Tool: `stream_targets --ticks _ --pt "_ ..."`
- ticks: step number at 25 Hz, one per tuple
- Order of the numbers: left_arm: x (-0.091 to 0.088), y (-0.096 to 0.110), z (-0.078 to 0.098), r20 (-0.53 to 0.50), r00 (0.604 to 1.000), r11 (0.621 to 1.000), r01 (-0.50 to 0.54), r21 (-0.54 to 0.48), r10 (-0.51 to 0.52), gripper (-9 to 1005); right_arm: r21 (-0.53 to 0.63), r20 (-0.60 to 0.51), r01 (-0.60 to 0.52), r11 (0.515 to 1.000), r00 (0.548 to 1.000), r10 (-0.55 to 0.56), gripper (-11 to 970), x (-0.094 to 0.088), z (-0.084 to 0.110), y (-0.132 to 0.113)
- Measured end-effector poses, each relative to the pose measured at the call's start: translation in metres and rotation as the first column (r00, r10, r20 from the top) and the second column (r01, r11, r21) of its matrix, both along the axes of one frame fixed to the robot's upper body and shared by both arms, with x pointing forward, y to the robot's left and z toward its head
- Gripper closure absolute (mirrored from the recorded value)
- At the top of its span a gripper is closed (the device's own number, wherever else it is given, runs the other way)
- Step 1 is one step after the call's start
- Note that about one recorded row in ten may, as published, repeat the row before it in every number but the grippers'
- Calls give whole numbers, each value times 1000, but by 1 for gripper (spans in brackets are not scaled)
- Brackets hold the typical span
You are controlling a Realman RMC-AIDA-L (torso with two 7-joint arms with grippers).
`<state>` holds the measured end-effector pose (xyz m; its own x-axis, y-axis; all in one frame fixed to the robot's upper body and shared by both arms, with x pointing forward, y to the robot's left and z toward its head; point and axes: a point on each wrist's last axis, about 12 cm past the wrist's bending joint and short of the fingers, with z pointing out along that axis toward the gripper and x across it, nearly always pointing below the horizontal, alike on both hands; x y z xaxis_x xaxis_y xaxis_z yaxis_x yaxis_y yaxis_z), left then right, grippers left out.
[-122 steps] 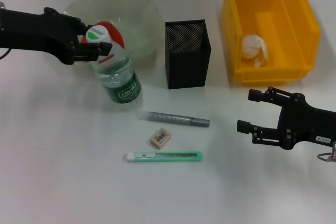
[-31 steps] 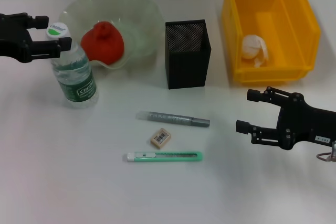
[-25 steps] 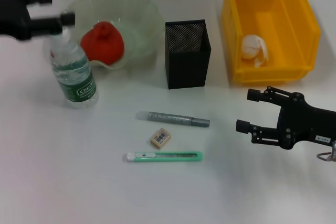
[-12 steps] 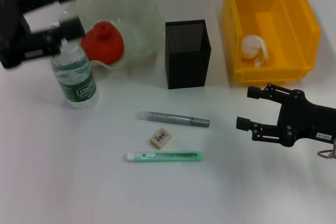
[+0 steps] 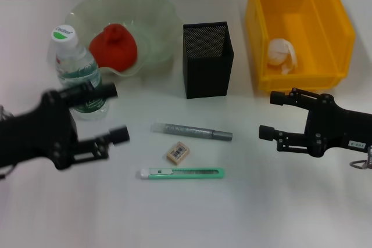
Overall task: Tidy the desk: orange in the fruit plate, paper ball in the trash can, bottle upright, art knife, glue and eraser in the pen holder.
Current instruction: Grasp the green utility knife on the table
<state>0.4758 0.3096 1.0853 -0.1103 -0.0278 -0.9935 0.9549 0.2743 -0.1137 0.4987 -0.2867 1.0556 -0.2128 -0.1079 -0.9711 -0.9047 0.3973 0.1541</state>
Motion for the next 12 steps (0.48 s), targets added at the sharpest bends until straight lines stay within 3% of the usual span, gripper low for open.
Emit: stream_targets --ticks 8,12 --pt "-12 -12 -41 -79 996 984 -23 175 37 209 -1 -7 -3 1000 1000 3 136 2 1 0" --pt "-16 -14 -49 -56 997 981 -35 191 46 210 -2 -10 -2 1000 1000 2 136 2 2 -2"
